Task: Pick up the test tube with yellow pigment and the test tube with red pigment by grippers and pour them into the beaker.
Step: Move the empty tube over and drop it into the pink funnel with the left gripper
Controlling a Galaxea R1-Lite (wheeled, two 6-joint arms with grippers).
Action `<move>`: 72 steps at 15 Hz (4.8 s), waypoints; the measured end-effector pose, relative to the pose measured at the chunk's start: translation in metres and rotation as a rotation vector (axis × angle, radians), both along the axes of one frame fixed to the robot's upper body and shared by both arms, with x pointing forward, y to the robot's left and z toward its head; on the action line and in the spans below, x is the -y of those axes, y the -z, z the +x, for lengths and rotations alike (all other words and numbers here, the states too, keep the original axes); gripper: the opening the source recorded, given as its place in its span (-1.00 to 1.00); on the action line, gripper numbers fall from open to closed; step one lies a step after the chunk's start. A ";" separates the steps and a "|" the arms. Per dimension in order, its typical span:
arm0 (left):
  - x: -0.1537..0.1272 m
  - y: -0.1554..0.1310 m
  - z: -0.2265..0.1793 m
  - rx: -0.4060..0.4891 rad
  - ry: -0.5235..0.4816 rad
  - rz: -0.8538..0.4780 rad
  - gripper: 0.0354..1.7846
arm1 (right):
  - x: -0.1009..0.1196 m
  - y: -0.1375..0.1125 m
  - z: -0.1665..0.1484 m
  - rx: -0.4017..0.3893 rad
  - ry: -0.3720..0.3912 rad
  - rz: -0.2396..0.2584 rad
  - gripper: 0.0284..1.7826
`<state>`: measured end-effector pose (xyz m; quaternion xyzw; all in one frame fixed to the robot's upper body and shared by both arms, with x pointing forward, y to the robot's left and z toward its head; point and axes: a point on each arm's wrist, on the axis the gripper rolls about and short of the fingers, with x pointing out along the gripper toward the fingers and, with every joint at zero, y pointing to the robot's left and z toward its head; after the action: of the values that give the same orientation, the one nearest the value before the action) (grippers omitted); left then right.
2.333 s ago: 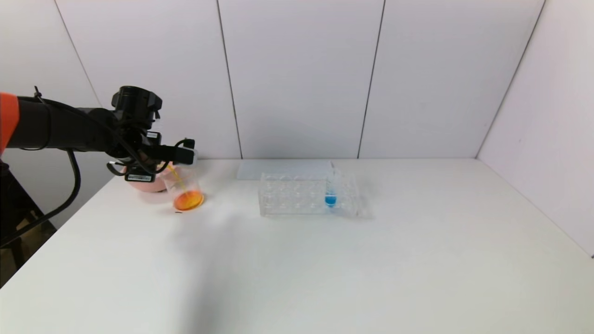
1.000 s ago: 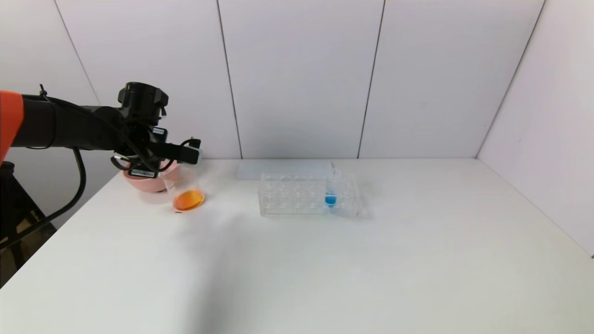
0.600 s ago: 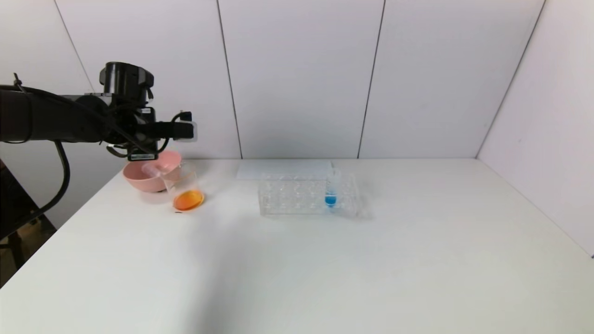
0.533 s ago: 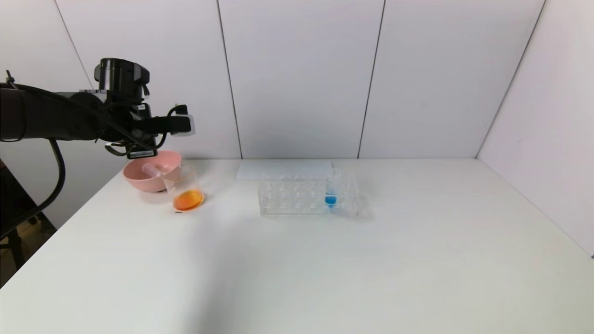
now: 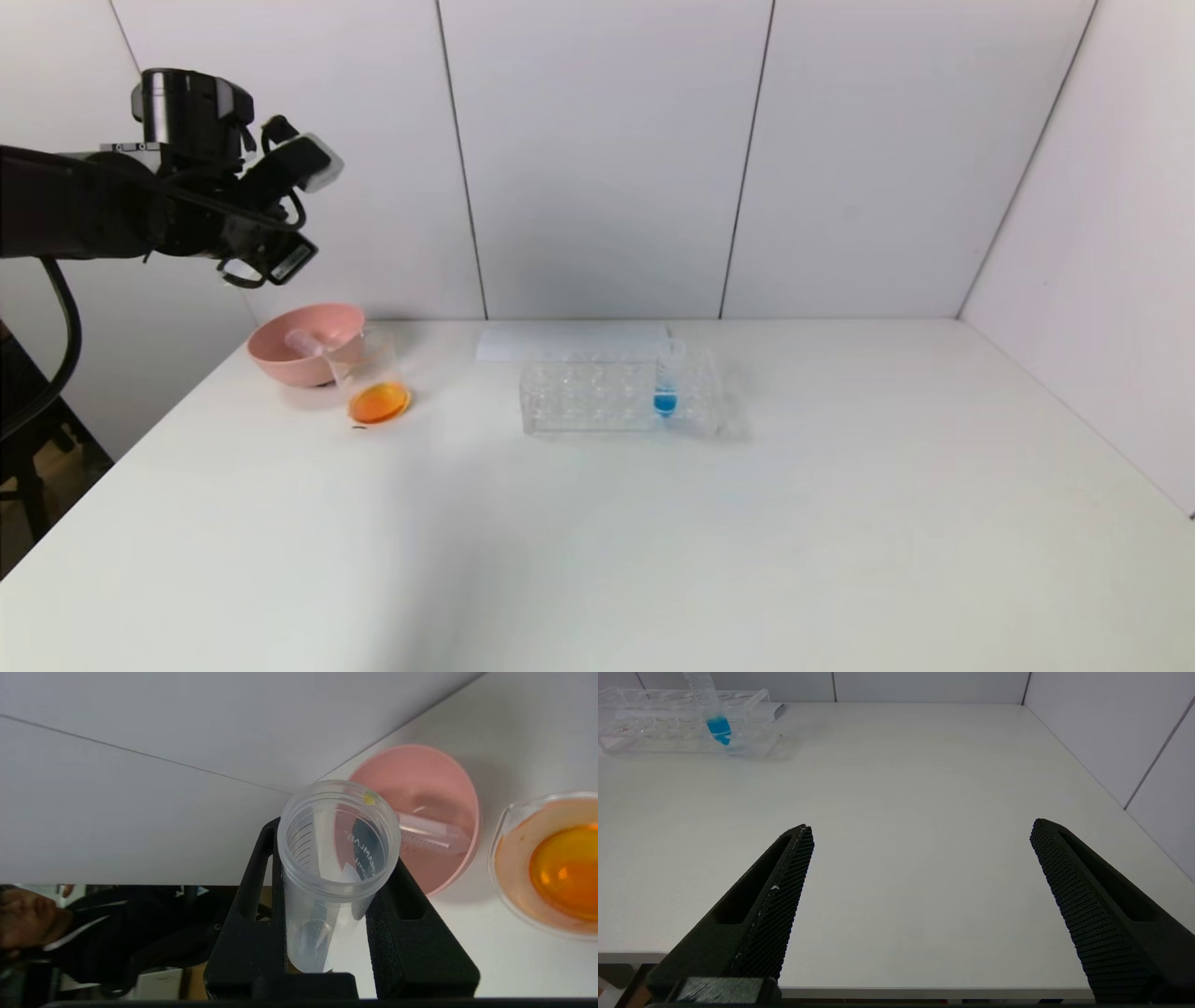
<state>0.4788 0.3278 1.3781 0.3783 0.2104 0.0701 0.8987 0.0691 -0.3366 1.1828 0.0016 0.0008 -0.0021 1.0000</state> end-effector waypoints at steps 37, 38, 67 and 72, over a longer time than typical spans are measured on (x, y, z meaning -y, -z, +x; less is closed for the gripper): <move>-0.056 0.088 0.104 0.218 -0.349 -0.708 -0.48 | 0.000 0.000 0.000 0.000 0.000 0.000 0.91; -0.059 0.092 0.106 0.215 -0.353 -0.707 -0.48 | 0.000 0.000 0.000 0.000 0.000 0.000 0.91; -0.076 0.106 0.098 0.144 -0.363 -0.722 -0.48 | 0.000 0.000 0.000 0.000 0.000 0.000 0.91; -0.075 0.107 0.097 0.138 -0.365 -0.722 -0.48 | 0.000 0.000 0.000 0.000 0.000 0.000 0.91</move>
<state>0.5755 0.4029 1.2715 -0.0104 0.2242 0.1752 0.9586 0.0691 -0.3366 1.1828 0.0016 0.0008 -0.0023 1.0000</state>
